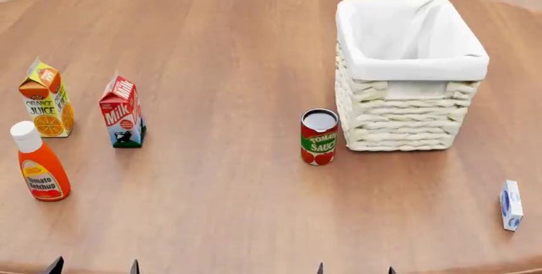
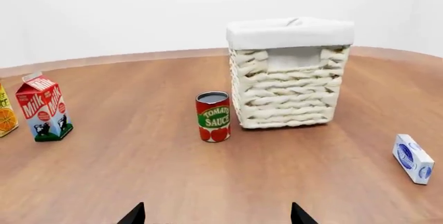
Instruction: Pick the milk and place it in the basket.
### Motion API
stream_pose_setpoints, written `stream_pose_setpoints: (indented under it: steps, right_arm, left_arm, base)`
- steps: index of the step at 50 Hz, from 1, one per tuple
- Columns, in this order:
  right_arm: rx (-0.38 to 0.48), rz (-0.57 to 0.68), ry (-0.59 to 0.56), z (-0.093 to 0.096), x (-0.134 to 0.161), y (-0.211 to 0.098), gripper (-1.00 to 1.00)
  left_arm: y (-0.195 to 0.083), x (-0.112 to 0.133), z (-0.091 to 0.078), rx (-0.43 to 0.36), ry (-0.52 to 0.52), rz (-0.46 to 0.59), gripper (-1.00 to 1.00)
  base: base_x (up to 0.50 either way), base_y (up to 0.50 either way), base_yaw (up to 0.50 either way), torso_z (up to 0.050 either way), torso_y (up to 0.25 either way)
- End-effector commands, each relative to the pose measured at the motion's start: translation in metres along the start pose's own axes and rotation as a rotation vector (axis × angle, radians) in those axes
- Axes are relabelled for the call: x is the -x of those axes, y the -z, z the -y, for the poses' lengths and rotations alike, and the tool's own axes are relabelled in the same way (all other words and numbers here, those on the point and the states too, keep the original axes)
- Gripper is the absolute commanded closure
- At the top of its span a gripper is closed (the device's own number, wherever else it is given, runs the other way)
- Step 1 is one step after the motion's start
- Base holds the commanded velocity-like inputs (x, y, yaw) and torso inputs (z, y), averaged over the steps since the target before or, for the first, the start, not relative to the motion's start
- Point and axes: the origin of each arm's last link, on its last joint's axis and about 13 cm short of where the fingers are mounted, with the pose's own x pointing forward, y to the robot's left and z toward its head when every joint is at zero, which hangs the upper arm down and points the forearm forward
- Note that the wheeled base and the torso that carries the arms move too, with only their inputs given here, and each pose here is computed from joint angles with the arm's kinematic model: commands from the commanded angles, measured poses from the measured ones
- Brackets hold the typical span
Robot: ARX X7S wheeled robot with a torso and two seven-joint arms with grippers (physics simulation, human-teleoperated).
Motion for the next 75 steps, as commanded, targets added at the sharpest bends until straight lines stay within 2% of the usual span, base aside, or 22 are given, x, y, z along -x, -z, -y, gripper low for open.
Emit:
stream_pose_setpoints:
  steps: [1,4,5,7,8,11,12,14,16,17,20,24,30,34,40,45,49,60,75]
  right_arm:
    - [-0.085,0.002,0.005,0.003,-0.003,-0.022,-1.0]
    - [-0.077,0.035,-0.007,0.005,-0.005,-0.038,-1.0]
    - [-0.074,0.087,-0.02,0.008,-0.008,-0.059,-1.0]
    - [-0.078,0.133,-0.033,0.011,-0.011,-0.08,-1.0]
    - [-0.065,0.18,-0.043,0.013,-0.013,-0.101,-1.0]
    - [-0.046,0.239,-0.041,0.017,-0.014,-0.13,-1.0]
    - [-0.043,0.29,-0.048,0.019,-0.014,-0.152,-1.0]
    - [-0.028,0.354,-0.046,0.023,-0.013,-0.176,-1.0]
    - [-0.023,0.396,-0.047,0.026,-0.01,-0.194,-1.0]
    - [-0.006,0.473,-0.051,0.028,-0.005,-0.214,-1.0]
    - [-0.005,0.537,-0.063,0.031,0.003,-0.242,-1.0]
    - [0.053,0.656,-0.067,0.035,0.025,-0.282,-1.0]
    - [0.067,0.817,-0.053,0.041,0.063,-0.323,-1.0]
    - [0.098,0.883,-0.052,0.043,0.087,-0.336,-1.0]
    - [0.079,0.926,-0.048,0.049,0.105,-0.349,-1.0]
    - [0.096,0.939,-0.022,0.052,0.106,-0.348,-1.0]
    - [0.079,0.948,-0.034,0.052,0.107,-0.348,-1.0]
    - [0.1,0.942,-0.056,0.052,0.105,-0.343,-1.0]
    - [0.114,0.93,-0.07,0.05,0.101,-0.34,-1.0]
  left_arm:
    - [-0.008,-0.001,-0.003,-0.01,-0.035,-0.006,-1.0]
    - [-0.019,-0.003,-0.006,-0.037,-0.055,0.011,-1.0]
    - [-0.03,-0.005,-0.01,-0.04,-0.068,0.037,-1.0]
    - [-0.044,-0.008,-0.013,-0.052,-0.071,0.051,-1.0]
    - [-0.06,-0.011,-0.017,-0.057,-0.079,0.078,-1.0]
    - [-0.086,-0.013,-0.021,-0.075,-0.086,0.15,-1.0]
    - [-0.106,-0.013,-0.024,-0.094,-0.078,0.205,-1.0]
    - [-0.129,-0.011,-0.027,-0.122,-0.089,0.277,-1.0]
    - [-0.146,-0.008,-0.029,-0.111,-0.081,0.326,-1.0]
    - [-0.165,-0.004,-0.032,-0.118,-0.086,0.391,-1.0]
    - [-0.191,0.006,-0.037,-0.112,-0.092,0.473,-1.0]
    - [-0.231,0.026,-0.047,-0.107,-0.114,0.617,-1.0]
    - [-0.266,0.06,-0.058,-0.116,-0.135,0.76,-1.0]
    - [-0.277,0.077,-0.063,-0.12,-0.162,0.812,-1.0]
    - [-0.285,0.092,-0.071,-0.113,-0.186,0.854,-1.0]
    - [-0.283,0.096,-0.071,-0.123,-0.196,0.859,-1.0]
    - [-0.283,0.096,-0.07,-0.125,-0.196,0.86,-1.0]
    - [-0.282,0.096,-0.07,-0.13,-0.202,0.857,-1.0]
    - [-0.28,0.094,-0.07,-0.146,-0.204,0.855,-1.0]
  base:
    - [0.0,0.0,0.0,0.0,0.0]
    - [0.0,0.0,0.0,0.0,0.0]
    - [0.0,0.0,0.0,0.0,0.0]
    - [0.0,0.0,0.0,0.0,0.0]
    - [0.0,0.0,0.0,0.0,0.0]
    - [0.0,0.0,0.0,0.0,0.0]
    - [0.0,0.0,0.0,0.0,0.0]
    - [0.0,0.0,0.0,0.0,0.0]
    - [0.0,0.0,0.0,0.0,0.0]
    - [0.0,0.0,0.0,0.0,0.0]
    - [0.0,0.0,0.0,0.0,0.0]
    - [0.0,0.0,0.0,0.0,0.0]
    - [0.0,0.0,0.0,0.0,0.0]
    - [0.0,0.0,0.0,0.0,0.0]
    - [0.0,0.0,0.0,0.0,0.0]
    - [0.0,0.0,0.0,0.0,0.0]
    - [0.0,0.0,0.0,0.0,0.0]
    - [0.0,0.01,0.0,0.0,0.0]
    - [0.0,0.48,0.0,0.0,0.0]
